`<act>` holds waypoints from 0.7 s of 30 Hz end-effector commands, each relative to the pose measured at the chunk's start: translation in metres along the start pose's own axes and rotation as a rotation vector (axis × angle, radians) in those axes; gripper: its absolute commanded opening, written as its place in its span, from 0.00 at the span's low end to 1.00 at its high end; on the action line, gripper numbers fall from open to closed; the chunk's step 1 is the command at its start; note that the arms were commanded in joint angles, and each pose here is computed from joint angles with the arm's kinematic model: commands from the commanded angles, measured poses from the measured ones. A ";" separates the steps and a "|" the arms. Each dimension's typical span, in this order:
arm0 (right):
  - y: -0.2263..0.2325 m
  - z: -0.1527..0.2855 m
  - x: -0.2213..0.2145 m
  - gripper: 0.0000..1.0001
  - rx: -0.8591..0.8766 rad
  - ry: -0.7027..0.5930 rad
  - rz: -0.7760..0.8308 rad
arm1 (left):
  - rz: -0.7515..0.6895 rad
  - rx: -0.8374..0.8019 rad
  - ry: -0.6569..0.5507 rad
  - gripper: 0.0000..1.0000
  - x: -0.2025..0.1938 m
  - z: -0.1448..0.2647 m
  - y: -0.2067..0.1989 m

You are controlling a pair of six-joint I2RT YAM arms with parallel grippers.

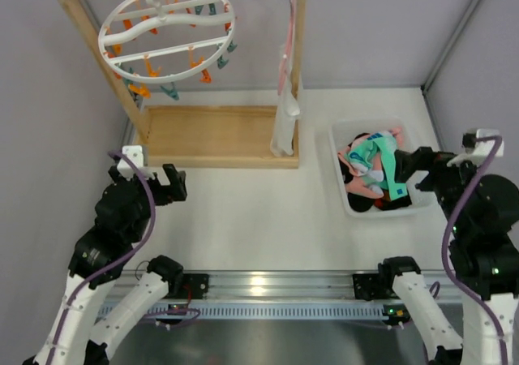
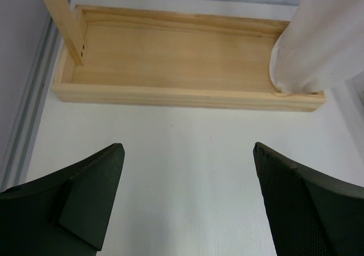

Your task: Remove the socks clipped to the hanger

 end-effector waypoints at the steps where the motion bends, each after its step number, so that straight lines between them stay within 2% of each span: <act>1: -0.007 0.037 -0.013 1.00 -0.012 0.097 0.104 | -0.040 -0.102 0.010 0.99 0.018 0.023 -0.009; 7: -0.009 0.067 -0.019 0.99 -0.011 0.076 0.105 | -0.050 -0.082 0.031 0.99 0.011 0.034 0.001; 21: -0.012 0.059 -0.034 0.99 -0.049 0.107 0.102 | -0.048 -0.039 -0.033 0.99 0.018 0.048 0.014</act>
Point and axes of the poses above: each gripper's point midway between its finger pads, its own z axis back along the fingers, its own y axis along the line the jaws close on, x = y × z, the point moved 6 cm from there along z, back along the fingers, and after that the axes turned 13 degrees about z, right-handed, at the moved point
